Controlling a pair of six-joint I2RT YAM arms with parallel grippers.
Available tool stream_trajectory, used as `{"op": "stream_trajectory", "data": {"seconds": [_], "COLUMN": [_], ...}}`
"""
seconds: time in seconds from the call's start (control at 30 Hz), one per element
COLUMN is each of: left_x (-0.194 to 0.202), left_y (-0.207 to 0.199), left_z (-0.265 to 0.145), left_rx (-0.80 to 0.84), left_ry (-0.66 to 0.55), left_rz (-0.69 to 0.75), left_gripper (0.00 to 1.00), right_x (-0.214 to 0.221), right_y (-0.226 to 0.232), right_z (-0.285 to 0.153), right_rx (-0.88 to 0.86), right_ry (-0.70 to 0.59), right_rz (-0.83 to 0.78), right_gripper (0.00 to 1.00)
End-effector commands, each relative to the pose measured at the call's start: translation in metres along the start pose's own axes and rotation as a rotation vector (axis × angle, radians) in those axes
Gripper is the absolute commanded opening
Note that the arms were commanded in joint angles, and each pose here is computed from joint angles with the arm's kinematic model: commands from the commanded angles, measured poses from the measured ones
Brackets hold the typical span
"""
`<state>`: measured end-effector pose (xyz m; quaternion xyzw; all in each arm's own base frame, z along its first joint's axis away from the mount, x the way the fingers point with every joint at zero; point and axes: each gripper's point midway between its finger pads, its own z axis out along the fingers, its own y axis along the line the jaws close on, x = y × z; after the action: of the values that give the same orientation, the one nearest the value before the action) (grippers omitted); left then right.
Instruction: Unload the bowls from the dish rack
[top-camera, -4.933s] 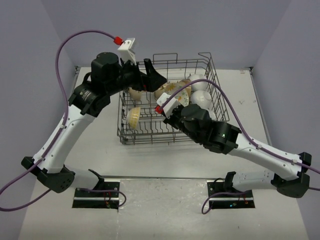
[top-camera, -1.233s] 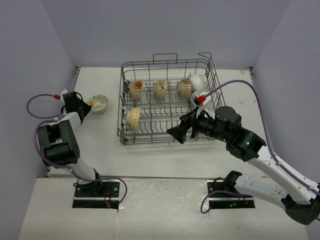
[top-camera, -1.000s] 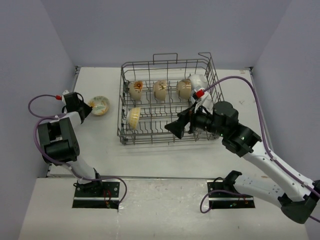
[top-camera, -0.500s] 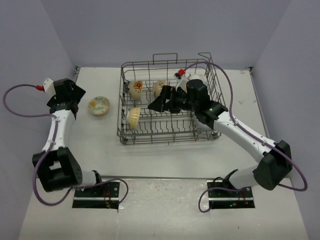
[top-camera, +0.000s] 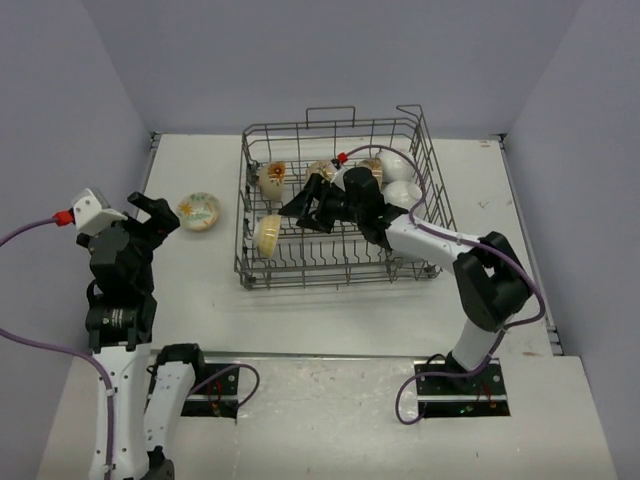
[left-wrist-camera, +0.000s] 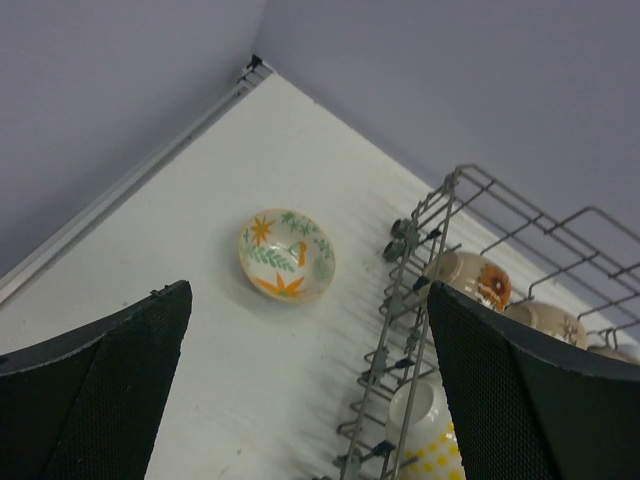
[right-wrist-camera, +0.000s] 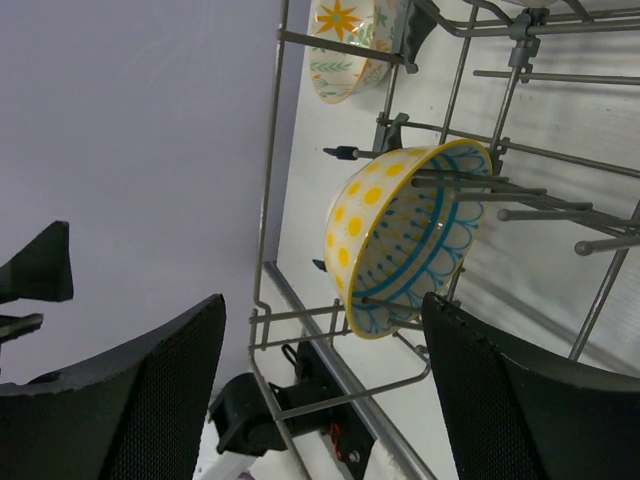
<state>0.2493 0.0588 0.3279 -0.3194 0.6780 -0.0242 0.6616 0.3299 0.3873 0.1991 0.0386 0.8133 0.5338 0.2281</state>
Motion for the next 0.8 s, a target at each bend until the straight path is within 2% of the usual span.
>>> {"op": "stream_trajectory", "data": {"seconds": [0.0,0.2,0.43,0.53,0.77], "left_x": [0.029,0.024,0.033,0.032,0.034], "left_y": [0.003,0.018,0.023,0.022,0.02], "left_z": [-0.009,-0.022,-0.019,-0.021,-0.02], "left_rx": [0.024,-0.037,-0.05,-0.043,-0.034], "left_ry": [0.105,0.035,0.047,0.043,0.045], "left_rz": [0.139,0.146,0.164,0.161,0.161], "left_gripper": [1.0,1.0,1.0,1.0,1.0], "right_x": [-0.006,0.006,0.017,0.019,0.024], "right_y": [0.012,0.004,0.002,0.002,0.008], "right_z": [0.013,0.032,0.051,0.053,0.057], "right_rx": [-0.078,-0.099,-0.133,-0.15,-0.216], "right_ry": [-0.01,0.044,0.103,0.11,0.143], "right_rz": [-0.01,0.003,0.014,0.016,0.04], "right_gripper": [0.79,0.68,0.6,0.53,0.48]}}
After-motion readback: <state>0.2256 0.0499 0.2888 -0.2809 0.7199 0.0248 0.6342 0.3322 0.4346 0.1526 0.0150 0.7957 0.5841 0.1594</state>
